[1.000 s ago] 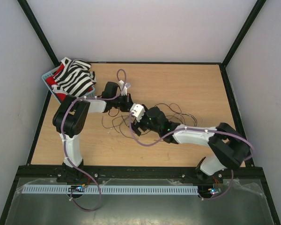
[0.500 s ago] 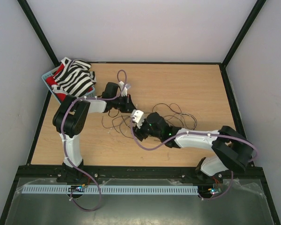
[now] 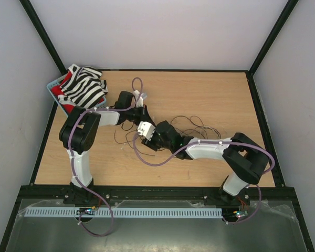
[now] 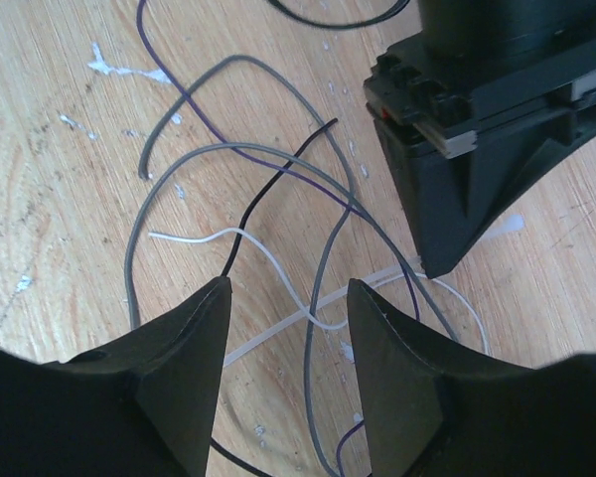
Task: Zip-tie the wires
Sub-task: Tie the cable at the center of the board.
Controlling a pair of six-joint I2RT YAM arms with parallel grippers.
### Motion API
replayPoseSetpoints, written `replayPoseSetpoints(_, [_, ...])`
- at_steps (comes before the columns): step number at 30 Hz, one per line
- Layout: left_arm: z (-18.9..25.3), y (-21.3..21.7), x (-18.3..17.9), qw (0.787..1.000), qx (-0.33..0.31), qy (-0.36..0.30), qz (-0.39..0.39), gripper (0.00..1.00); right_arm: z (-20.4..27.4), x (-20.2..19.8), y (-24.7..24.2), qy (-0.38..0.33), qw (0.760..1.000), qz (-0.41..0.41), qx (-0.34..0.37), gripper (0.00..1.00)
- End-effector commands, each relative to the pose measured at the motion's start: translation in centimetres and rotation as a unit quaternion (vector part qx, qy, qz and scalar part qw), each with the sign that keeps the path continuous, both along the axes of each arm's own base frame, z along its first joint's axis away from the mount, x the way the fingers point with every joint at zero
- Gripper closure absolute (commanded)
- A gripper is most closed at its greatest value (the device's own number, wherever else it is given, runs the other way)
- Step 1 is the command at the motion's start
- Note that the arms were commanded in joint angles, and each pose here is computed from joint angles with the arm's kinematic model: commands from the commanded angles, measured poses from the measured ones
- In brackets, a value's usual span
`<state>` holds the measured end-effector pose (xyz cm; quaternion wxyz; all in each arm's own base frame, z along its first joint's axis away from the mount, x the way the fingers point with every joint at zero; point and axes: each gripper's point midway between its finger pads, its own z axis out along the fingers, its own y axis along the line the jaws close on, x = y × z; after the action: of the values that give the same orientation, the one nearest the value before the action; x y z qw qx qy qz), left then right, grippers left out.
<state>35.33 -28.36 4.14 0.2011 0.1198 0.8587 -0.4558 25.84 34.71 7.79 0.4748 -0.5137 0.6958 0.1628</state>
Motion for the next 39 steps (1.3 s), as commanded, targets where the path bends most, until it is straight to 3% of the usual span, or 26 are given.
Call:
replayPoseSetpoints(1, [1.7, -0.2, 0.7, 1.000, -0.008, -0.021, -0.009, 1.00, -0.6, 0.7, 0.4, -0.016, 0.999, 0.014, -0.025, 0.40])
replayPoseSetpoints(11, [1.6, -0.3, 0.6, 1.000, -0.008, -0.016, -0.011, 1.00, -1.3, 2.1, 1.2, -0.034, 0.999, 0.010, -0.037, 0.46])
replayPoseSetpoints(14, [1.6, -0.3, 0.6, 1.000, -0.008, -0.015, -0.011, 1.00, -1.2, 2.3, 1.2, -0.039, 0.998, 0.008, -0.040, 0.59])
replayPoseSetpoints(21, [1.6, -0.3, 0.7, 1.000, -0.008, -0.015, -0.011, 1.00, -0.2, 2.4, 1.0, -0.046, 0.998, 0.005, -0.036, 1.00])
replayPoseSetpoints(29, [1.7, -0.4, 0.7, 1.000, -0.009, -0.012, -0.010, 1.00, 3.4, 1.2, 1.3, -0.042, 0.999, 0.026, -0.007, 1.00])
replayPoseSetpoints(39, [1.7, -0.5, 0.9, 1.000, -0.012, -0.012, -0.012, 1.00, 7.6, -2.9, 4.4, -0.039, 0.990, 0.125, 0.043, 1.00])
